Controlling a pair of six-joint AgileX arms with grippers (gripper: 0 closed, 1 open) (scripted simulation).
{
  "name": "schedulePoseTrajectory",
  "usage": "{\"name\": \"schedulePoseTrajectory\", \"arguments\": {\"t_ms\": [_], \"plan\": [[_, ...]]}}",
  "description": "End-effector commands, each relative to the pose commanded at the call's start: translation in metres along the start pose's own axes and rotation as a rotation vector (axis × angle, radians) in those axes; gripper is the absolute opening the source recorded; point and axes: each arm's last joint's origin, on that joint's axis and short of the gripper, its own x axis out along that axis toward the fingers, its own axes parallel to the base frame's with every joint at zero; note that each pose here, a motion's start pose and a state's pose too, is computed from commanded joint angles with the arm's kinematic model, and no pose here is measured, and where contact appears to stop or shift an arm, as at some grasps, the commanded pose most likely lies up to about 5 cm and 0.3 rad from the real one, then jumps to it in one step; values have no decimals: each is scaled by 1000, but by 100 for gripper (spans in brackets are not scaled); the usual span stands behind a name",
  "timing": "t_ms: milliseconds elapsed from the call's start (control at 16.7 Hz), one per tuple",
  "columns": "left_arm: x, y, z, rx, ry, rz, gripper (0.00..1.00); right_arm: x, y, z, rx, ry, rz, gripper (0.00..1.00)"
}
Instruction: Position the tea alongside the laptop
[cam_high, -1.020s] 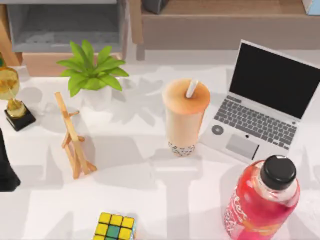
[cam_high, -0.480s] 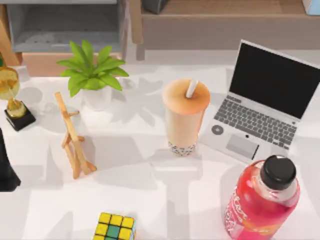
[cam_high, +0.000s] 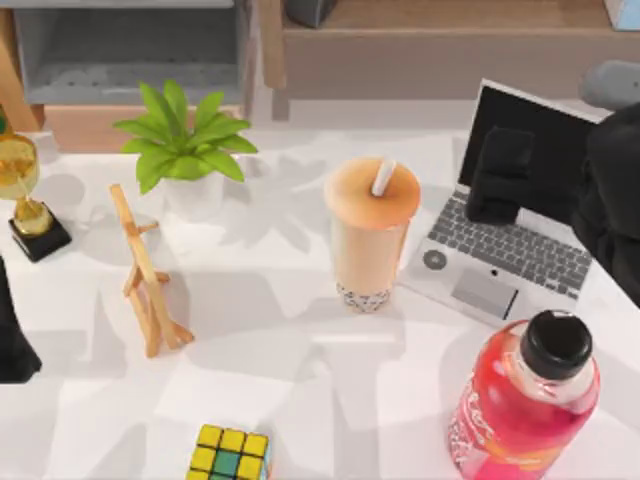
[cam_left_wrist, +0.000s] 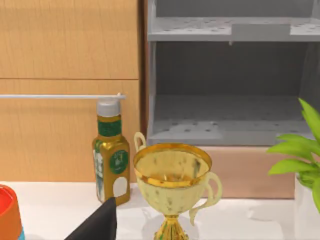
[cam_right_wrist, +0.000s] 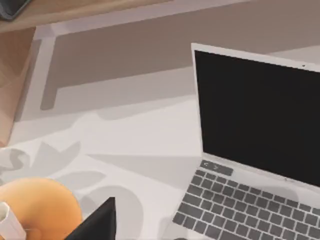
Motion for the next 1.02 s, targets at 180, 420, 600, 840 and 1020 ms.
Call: {"name": "schedulePoseTrajectory", "arguments": {"t_ms": [180, 420, 600, 840, 1020], "plan": [[0, 0, 0, 0, 0, 0, 100, 14, 57, -20, -53, 55, -24, 100], [0, 0, 0, 0, 0, 0, 100, 24, 109, -62, -139, 94, -56, 100], [0, 0, 0, 0, 0, 0, 100, 27, 123, -83, -180, 106, -72, 100], [0, 0, 0, 0, 0, 0, 100, 27, 124, -84, -183, 107, -73, 100], [0, 0, 0, 0, 0, 0, 100, 32, 124, -84, -183, 108, -75, 100]]}}
